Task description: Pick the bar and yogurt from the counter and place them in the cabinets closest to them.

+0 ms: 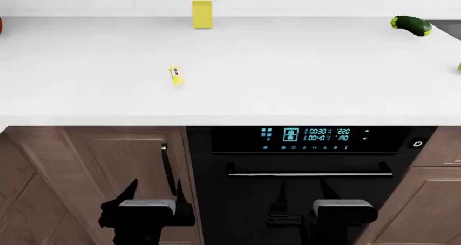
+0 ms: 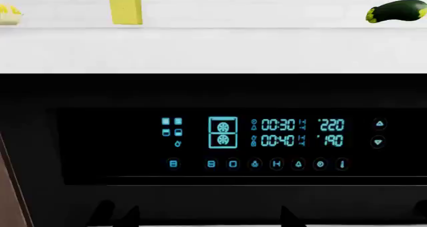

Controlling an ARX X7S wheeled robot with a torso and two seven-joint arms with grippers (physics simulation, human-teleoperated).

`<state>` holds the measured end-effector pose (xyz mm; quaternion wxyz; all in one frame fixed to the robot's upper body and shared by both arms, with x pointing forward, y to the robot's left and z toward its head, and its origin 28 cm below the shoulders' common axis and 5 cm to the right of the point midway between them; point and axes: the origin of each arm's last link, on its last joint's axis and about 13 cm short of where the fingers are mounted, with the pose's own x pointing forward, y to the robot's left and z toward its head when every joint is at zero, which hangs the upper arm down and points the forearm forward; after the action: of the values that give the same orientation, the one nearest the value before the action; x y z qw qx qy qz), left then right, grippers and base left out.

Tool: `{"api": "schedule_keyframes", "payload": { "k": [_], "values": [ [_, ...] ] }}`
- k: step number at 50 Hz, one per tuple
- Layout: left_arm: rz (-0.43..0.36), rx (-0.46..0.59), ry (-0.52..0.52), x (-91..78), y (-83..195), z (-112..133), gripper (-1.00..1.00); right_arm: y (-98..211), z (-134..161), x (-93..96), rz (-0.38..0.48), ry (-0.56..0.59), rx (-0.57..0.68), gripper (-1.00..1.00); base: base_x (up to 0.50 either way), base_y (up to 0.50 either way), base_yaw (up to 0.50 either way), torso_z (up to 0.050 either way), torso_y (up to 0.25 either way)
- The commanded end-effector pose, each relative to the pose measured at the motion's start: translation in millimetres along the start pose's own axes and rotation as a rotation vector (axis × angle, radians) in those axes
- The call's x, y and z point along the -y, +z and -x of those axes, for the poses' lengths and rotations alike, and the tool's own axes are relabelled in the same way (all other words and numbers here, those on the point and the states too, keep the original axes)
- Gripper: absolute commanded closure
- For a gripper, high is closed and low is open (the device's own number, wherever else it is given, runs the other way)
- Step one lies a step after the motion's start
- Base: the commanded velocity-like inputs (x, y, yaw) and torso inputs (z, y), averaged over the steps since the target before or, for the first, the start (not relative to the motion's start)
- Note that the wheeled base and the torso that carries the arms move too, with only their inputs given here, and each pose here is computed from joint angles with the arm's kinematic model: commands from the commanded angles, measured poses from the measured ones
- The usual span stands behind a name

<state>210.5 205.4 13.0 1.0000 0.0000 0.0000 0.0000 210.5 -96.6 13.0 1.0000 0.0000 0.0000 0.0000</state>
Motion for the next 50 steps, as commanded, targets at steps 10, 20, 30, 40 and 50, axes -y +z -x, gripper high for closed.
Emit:
{"api": "schedule_keyframes", "payload": {
  "k": [10,20,30,40,50],
  "values": [
    [-0.031,0.084,-0.015,-3.9,73.4,-3.3,-1.0,73.5,-0.7,4.3,0.073,0.002,0.139,-1.0,0.0,0.0,0.0,0.0,0.0],
    [-0.055,0.193,0.001,-9.1,118.6,-6.2,-1.0,138.7,3.2,10.6,0.127,0.004,0.318,-1.0,0.09,0.22,0.0,0.0,0.0],
    [-0.057,0.252,0.025,-14.2,135.1,-4.9,-1.0,161.8,4.5,16.1,0.149,-0.016,0.365,-1.0,0.25,0.5,0.0,0.035,0.0],
    [-0.063,0.273,0.061,-20.6,140.0,-0.4,-1.0,167.0,8.7,17.1,0.148,-0.029,0.369,-1.0,0.1,0.49,0.0,0.05,0.0],
    [-0.079,0.278,0.061,-20.7,142.2,0.4,-1.0,170.6,10.3,17.1,0.173,-0.017,0.383,-1.0,0.02,0.23,0.0,0.05,0.0]
  ]
}}
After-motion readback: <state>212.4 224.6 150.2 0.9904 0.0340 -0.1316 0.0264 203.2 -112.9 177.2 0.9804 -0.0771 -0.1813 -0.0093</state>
